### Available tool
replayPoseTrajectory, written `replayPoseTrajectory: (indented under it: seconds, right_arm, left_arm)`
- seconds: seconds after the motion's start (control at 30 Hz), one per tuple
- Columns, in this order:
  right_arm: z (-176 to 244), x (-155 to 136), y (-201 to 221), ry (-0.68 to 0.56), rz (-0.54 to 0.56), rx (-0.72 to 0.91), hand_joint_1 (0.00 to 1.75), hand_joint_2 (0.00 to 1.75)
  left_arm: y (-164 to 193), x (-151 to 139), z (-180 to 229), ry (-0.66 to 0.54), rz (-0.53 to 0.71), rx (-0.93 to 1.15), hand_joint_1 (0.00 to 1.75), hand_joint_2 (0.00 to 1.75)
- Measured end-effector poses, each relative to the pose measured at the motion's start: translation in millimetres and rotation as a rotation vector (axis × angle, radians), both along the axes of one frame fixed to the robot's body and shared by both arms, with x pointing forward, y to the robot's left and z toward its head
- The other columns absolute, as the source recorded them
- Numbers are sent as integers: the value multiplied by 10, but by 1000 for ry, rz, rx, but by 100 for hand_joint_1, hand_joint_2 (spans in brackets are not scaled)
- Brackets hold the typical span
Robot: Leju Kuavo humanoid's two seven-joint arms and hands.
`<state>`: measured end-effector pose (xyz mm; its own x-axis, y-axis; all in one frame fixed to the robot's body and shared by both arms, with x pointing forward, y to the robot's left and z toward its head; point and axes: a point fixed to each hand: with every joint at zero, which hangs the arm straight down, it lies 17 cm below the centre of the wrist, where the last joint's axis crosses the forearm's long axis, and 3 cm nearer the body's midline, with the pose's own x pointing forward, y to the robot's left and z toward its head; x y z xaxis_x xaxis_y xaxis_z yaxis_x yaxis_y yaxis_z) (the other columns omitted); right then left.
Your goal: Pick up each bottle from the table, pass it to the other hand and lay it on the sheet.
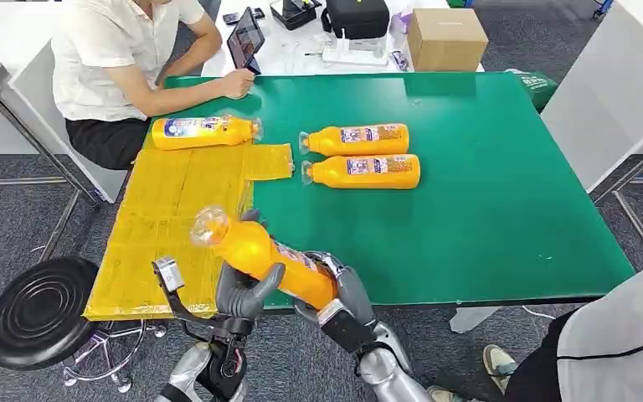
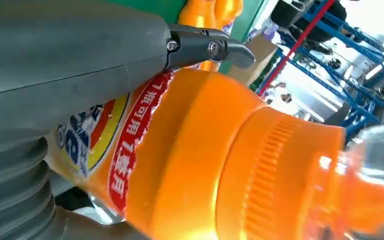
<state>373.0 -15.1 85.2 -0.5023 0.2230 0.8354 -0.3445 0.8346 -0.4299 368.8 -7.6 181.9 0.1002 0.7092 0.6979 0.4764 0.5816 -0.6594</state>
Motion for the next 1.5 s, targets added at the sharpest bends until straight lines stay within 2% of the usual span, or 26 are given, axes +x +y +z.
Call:
replayPoseTrajectory:
  seconds: [0.37,0.4,0.43,0.5,0.73,0.77,0.9,1.03,1.17,1.3,1.5]
  right_arm:
    - [-17,-43,94,5,28,-3,175,175]
    - [-23,-47,95,7,28,-1,157,175]
    - [-28,-54,100,9,30,0,7,175]
    - [-44,-78,113,12,35,-2,0,175]
    - [-68,-147,142,24,43,12,0,175]
    - [-74,-151,141,25,43,11,0,0]
    - [-57,-171,133,4,36,-1,0,0]
    - [68,-225,37,-103,-28,-41,0,0]
    - [347,-293,-119,-286,-120,-88,0,0]
    - [659,-462,-163,-451,-150,-117,0,0]
    - [1070,-522,-377,-550,-243,-84,0,0]
  left_arm:
    - [-10,-4,-19,16,-51,-45,175,175]
    - [-10,-10,-28,17,-59,-48,175,175]
    - [-8,-13,-37,16,-62,-48,175,175]
    - [-1,-8,-47,13,-67,-43,175,175]
    - [37,7,-72,24,-71,-55,175,175]
    - [40,7,-78,27,-71,-56,175,175]
    - [66,15,-87,37,-66,-68,175,175]
    - [190,93,-79,50,-17,-77,175,175]
    - [567,369,-91,12,156,30,175,175]
    - [1009,688,-88,-28,346,210,175,175]
    - [1478,912,-67,-63,556,392,175,175]
